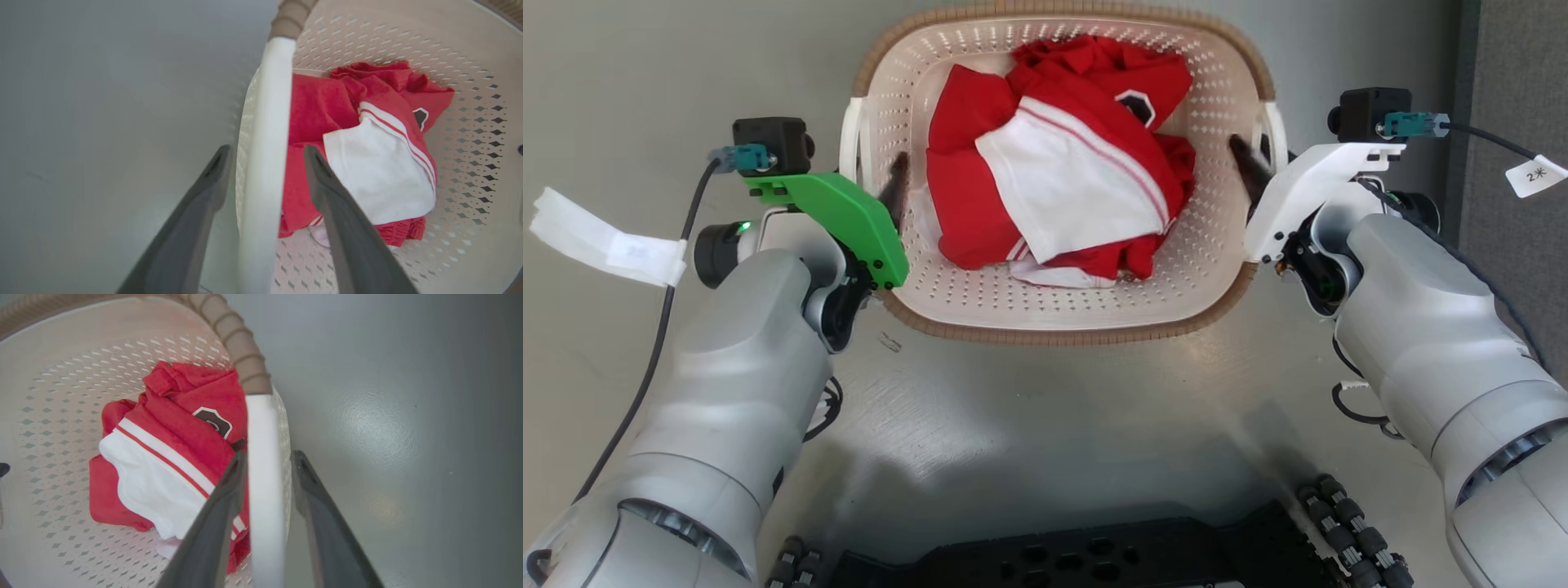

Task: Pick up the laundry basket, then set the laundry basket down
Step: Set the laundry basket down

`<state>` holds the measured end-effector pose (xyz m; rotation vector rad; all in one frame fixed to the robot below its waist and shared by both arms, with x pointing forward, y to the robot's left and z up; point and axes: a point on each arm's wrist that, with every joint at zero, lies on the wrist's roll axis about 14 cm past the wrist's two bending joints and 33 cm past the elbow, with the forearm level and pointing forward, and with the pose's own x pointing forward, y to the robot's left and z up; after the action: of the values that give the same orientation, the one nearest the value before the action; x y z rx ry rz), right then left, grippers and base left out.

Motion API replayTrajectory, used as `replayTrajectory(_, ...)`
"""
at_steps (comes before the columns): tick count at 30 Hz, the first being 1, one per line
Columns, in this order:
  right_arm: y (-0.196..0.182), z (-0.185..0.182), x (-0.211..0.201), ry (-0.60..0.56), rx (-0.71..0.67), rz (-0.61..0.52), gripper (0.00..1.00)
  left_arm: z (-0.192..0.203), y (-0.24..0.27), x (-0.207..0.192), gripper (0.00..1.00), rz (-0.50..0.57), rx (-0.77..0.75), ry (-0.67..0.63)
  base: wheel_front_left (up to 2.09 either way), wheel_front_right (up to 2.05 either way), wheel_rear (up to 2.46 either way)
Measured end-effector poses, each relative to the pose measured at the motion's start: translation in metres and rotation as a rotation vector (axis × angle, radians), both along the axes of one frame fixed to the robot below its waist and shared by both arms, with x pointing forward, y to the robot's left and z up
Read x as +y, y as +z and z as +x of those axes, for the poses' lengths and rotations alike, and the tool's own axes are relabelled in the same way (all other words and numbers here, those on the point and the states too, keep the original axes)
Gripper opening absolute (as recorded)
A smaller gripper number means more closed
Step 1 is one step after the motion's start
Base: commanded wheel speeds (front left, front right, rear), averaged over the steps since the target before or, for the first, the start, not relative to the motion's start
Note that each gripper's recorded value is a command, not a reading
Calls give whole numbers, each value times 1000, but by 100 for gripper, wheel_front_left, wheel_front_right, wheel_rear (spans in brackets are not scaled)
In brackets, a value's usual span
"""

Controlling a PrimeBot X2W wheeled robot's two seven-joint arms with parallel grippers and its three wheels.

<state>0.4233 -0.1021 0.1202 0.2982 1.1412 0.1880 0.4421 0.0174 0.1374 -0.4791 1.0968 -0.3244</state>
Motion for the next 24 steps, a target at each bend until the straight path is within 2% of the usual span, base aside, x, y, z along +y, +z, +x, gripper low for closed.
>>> replayTrajectory(13, 0, -4, 2, 0, 27, -1, 100, -1, 2, 1, 100, 3, 6, -4, 0, 0, 0)
replayTrajectory(24, 25, 10, 5, 25, -42, -2, 100, -9, 18, 4, 100, 6, 31, 6, 0, 0, 0)
